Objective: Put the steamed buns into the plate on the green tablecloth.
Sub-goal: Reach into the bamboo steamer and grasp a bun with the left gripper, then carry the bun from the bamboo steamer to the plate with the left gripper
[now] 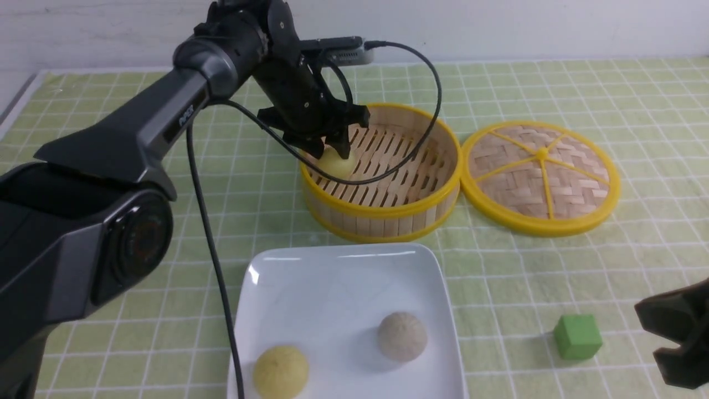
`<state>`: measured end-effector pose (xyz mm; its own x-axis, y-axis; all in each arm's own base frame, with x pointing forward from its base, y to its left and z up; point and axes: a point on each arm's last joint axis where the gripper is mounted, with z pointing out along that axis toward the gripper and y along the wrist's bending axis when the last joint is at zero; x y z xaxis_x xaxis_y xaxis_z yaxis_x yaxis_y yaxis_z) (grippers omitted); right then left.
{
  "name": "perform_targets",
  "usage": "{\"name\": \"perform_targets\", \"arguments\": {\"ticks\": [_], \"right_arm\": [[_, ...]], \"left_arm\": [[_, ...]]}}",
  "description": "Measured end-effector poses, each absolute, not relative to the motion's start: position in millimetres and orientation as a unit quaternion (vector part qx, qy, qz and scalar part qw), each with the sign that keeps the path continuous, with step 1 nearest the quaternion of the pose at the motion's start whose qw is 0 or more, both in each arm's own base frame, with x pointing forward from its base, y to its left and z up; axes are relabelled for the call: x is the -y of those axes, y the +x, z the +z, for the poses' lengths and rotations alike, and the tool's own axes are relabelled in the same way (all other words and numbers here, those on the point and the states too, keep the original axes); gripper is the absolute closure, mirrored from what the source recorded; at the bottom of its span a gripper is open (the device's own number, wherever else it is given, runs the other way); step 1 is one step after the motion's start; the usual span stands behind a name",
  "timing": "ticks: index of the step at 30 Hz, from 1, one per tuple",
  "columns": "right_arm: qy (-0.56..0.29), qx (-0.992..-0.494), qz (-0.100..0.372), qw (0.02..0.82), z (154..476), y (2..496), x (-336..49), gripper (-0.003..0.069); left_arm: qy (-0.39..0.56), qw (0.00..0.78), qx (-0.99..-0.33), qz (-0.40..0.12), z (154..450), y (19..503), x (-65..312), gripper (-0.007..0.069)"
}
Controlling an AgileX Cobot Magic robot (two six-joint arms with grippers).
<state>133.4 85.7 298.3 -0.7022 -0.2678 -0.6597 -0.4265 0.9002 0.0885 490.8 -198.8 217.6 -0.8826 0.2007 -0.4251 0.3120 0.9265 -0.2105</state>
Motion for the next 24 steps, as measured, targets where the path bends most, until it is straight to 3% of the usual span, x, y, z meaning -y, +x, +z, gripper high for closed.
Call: {"name": "perform_targets", "arguments": {"ticks": [2,5,7,10,13,14,17,21,24], "right_arm": [[-0.19,-0.915,0.118,0.336,298,133,-86,0.0647],[-0.189,-0.915,0.119,0.336,298,133,-86,0.0648],[-0.19,-0.915,0.118,0.336,298,133,-86,0.0648],[-0.19,-0.915,0.118,0.336,298,133,-86,0.0645],[-0.19,-0.915,0.118,0.336,298,133,-86,0.064],[-0.19,-0.915,0.118,0.336,298,133,-86,0.064],[-0.19,-0.916,0.118,0.334,298,133,-86,0.0635],[-0.19,-0.916,0.118,0.334,298,133,-86,0.0631],[-0.19,-0.916,0.117,0.334,298,133,-86,0.0628]], "left_arm": [[0.134,0.198,-0.961,-0.138,217,490,199,0.0387],[0.119,0.183,-0.966,-0.14,217,488,198,0.0554],[0.112,0.179,-0.967,-0.141,219,487,198,0.0593],[0.108,0.18,-0.968,-0.14,238,480,195,0.0601],[0.116,0.205,-0.961,-0.144,287,464,189,0.0603],[0.117,0.208,-0.96,-0.144,291,462,188,0.0603],[0.14,0.281,-0.939,-0.142,364,432,175,0.0603],[0.143,0.308,-0.928,-0.152,411,388,160,0.0603],[0.149,0.262,-0.941,-0.154,398,360,160,0.0603]]}}
